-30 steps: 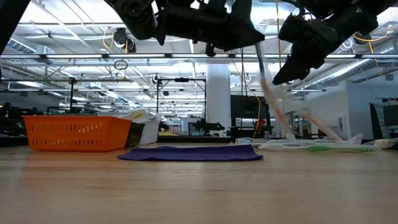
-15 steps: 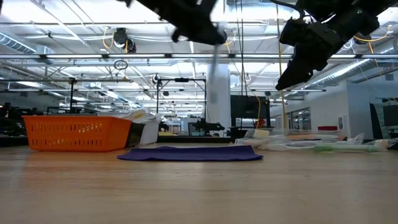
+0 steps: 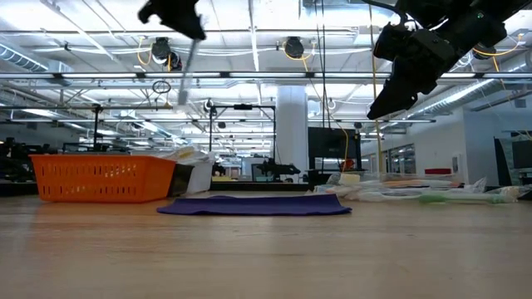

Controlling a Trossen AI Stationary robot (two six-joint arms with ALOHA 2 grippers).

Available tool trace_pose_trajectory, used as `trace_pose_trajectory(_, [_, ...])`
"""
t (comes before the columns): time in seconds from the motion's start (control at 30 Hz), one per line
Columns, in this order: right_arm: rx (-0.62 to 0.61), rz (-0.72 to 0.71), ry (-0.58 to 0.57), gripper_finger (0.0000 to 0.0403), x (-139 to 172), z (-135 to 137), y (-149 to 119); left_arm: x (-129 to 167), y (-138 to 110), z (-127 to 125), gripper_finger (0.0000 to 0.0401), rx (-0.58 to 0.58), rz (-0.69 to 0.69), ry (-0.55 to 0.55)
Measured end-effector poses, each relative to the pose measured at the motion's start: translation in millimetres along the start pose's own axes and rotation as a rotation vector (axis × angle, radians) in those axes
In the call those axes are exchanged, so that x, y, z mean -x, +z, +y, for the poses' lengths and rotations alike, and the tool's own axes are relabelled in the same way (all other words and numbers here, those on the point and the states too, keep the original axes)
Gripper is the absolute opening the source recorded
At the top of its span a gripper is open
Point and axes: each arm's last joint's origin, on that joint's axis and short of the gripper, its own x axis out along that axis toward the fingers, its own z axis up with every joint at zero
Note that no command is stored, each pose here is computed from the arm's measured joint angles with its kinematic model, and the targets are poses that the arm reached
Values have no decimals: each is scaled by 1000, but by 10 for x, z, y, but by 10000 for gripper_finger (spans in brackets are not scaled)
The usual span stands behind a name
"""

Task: Pick & Place Toothbrushes
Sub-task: Put the blue toothbrush into the gray bin

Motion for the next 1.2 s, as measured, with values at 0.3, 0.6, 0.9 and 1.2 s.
trace_pose_trajectory(0.3, [0,-7,1,171,0,1,7,-158,-115,606,31,86,185,256])
trace_pose_trajectory(0.6, [0,-7,1,171,0,1,7,-393,-145,1128,31,187,297,342])
trace_pose_trajectory(0.9, [0,-7,1,171,0,1,6,-660,-353,1487,31,267,445,343])
trace_pose_trajectory(1.2, [0,-6,1,171,0,1,6,-899,-527,1709,31,312,558,345])
